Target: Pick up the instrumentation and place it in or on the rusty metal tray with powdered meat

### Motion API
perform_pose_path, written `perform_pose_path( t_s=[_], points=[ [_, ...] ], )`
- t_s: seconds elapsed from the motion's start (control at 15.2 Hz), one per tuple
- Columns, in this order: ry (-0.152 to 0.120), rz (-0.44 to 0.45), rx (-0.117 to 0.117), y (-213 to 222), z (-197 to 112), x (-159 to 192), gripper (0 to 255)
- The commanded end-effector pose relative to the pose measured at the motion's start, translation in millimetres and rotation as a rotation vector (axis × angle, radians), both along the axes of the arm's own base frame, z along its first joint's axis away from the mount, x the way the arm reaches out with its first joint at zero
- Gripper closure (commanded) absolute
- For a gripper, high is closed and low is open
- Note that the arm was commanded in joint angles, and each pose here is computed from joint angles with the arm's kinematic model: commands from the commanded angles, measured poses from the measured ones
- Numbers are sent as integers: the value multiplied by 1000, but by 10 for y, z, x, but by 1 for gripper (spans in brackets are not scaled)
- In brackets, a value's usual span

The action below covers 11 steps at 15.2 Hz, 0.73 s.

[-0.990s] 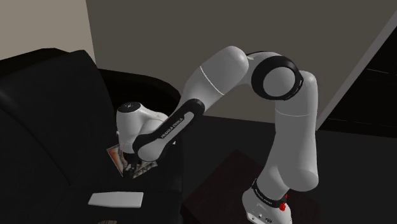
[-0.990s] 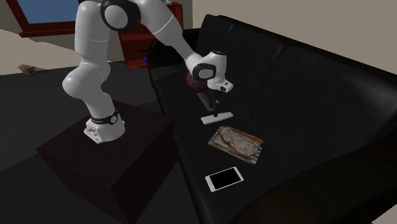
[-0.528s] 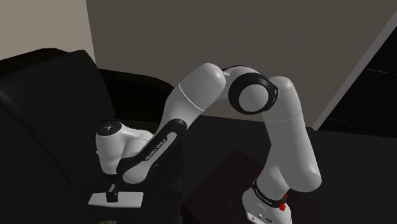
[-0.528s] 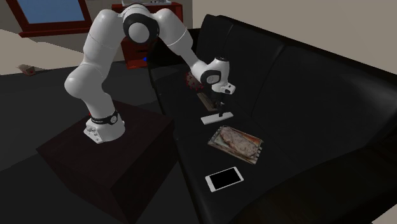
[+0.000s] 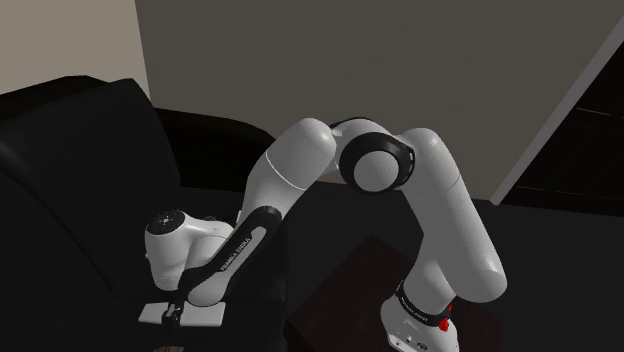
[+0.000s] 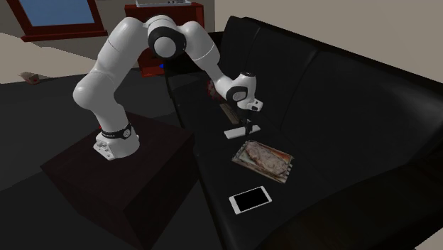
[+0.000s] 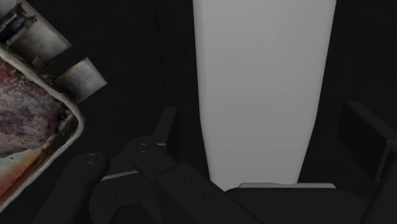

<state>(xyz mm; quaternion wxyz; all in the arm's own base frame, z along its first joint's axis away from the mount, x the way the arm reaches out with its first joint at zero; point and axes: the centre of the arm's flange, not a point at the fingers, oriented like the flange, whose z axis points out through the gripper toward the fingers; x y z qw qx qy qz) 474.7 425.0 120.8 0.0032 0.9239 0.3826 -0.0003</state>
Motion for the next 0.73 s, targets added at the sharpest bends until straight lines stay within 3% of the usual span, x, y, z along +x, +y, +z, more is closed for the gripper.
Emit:
perform_pose_path(
  t_s=[0.0,0.46,0.53,0.66],
  points=[
    [0,0,0,7,-85,1,0],
    [0,0,0,7,-85,1,0],
    [0,0,0,7,-85,1,255],
    [0,0,0,6,-84,1,255]
  ],
)
